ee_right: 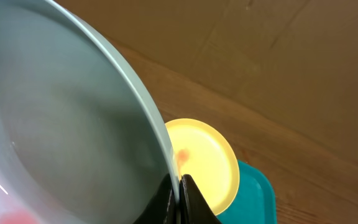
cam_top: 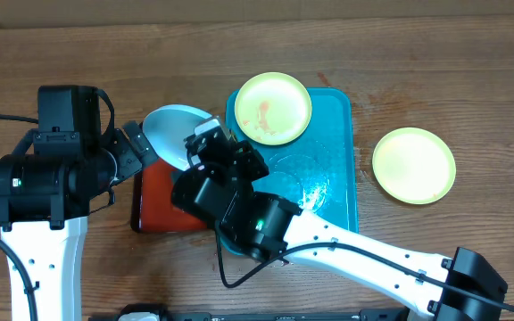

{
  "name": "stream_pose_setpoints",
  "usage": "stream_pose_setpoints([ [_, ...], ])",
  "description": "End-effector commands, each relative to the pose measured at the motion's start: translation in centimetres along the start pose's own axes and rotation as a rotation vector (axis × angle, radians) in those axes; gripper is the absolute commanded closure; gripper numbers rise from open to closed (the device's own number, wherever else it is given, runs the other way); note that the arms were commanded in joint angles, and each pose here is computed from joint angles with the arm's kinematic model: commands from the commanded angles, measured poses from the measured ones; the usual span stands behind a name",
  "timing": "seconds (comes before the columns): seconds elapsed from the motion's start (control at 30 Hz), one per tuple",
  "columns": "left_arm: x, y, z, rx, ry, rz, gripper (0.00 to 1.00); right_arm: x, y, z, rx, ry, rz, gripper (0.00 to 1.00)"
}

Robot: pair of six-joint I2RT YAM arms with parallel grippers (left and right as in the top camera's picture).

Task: Clean dirty plates on tray and stack at the side
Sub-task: 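Lift the blue plate with the right gripper and tilt it over the red tray, then carry the blue plate right and set it on the yellow plate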

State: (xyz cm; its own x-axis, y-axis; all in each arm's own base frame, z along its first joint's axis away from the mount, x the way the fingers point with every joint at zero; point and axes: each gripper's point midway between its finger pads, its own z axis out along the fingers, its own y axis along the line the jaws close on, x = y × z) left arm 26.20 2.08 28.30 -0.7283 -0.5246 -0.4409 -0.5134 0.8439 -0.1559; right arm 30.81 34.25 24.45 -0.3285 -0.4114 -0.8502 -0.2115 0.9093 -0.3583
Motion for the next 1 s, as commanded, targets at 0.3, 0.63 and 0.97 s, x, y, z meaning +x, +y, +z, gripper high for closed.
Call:
stream_pose_setpoints([
  [0.3, -0.3, 0.3, -0.3, -0.013, -0.019, 0.002, 0.00, -1.6, -0.2, -2.5, 0.098, -0.077, -0.048, 0.96],
  [0.63, -0.3, 0.3, -0.3, -0.013, -0.019, 0.002, 0.00, -1.8, -0.6, -2.9, 0.130, -0.088, -0.059, 0.96],
  [0.97, -0.3, 0.3, -0.3, -0.013, -0.019, 0.002, 0.00, -1.8, -0.6, -2.9, 0.130, -0.088, -0.058, 0.96],
])
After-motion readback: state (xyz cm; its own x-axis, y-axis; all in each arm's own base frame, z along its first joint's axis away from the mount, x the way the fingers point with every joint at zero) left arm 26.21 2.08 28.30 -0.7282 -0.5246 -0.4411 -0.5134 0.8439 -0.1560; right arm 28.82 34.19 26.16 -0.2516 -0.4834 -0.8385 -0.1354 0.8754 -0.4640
